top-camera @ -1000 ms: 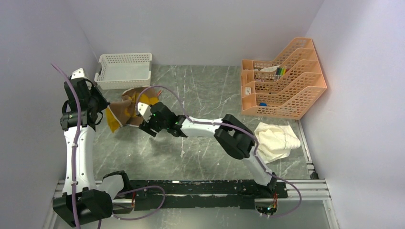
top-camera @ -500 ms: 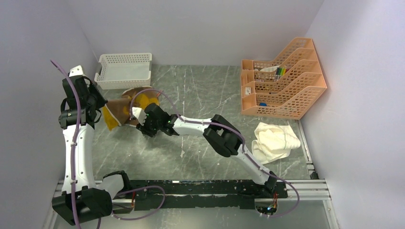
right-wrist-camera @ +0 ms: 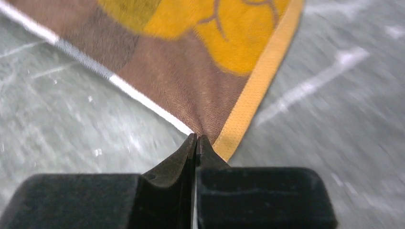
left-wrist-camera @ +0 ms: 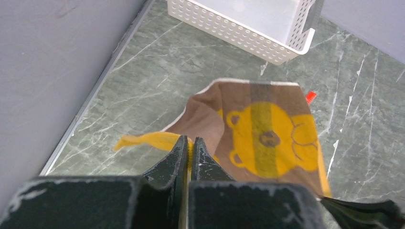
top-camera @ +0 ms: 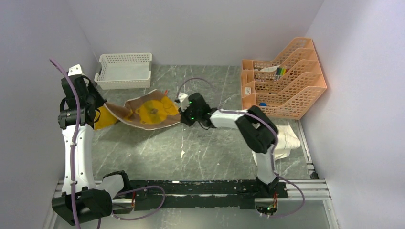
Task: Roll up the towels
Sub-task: Flatten out the towel at the center of the board.
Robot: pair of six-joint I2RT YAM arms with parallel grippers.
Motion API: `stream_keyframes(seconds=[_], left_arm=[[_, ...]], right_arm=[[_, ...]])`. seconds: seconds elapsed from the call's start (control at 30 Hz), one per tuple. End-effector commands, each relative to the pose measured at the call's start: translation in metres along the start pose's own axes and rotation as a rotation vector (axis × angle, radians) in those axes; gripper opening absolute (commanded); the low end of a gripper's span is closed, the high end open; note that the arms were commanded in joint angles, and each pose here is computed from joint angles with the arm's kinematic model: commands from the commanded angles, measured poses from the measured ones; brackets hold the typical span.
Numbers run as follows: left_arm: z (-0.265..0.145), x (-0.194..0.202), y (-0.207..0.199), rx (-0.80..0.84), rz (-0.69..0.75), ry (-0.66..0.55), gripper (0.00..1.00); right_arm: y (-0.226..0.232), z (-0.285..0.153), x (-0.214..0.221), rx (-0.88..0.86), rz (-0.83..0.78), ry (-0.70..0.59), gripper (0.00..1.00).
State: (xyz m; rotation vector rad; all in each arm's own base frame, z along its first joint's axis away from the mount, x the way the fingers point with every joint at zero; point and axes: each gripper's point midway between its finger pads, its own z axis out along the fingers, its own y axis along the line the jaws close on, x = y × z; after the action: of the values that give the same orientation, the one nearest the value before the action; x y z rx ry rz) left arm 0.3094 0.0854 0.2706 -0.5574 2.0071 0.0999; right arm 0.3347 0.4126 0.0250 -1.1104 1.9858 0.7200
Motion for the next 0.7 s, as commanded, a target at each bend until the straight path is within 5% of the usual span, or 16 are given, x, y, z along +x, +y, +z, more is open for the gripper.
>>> stream_keyframes(seconds=[0.0,0.23,0.5,0.67], left_arm=[[-0.01,-0.023,-0.01,0.05,-0.013,-0.055,0.07],[-0.02,-0.026,-0.031,0.163,-0.039,-0.049,0.07],[-0.009,0.047,-0.042,0.276,-0.048,0.124,0.07],[-0.02,0.041,-0.031,0.222,-0.074,0.052,0.07]], right_arm=[[-0.01,-0.071,-0.056,0.117,0.0,-0.126,0.0],[0.007,-0.168,-0.109,0.18,-0.019,-0.303,0.0],[0.018,-0.172,-0.028,0.251,0.022,-0.18,0.0],[0.013,-0.203,-0.032,0.349,0.039,-0.244,0.0]])
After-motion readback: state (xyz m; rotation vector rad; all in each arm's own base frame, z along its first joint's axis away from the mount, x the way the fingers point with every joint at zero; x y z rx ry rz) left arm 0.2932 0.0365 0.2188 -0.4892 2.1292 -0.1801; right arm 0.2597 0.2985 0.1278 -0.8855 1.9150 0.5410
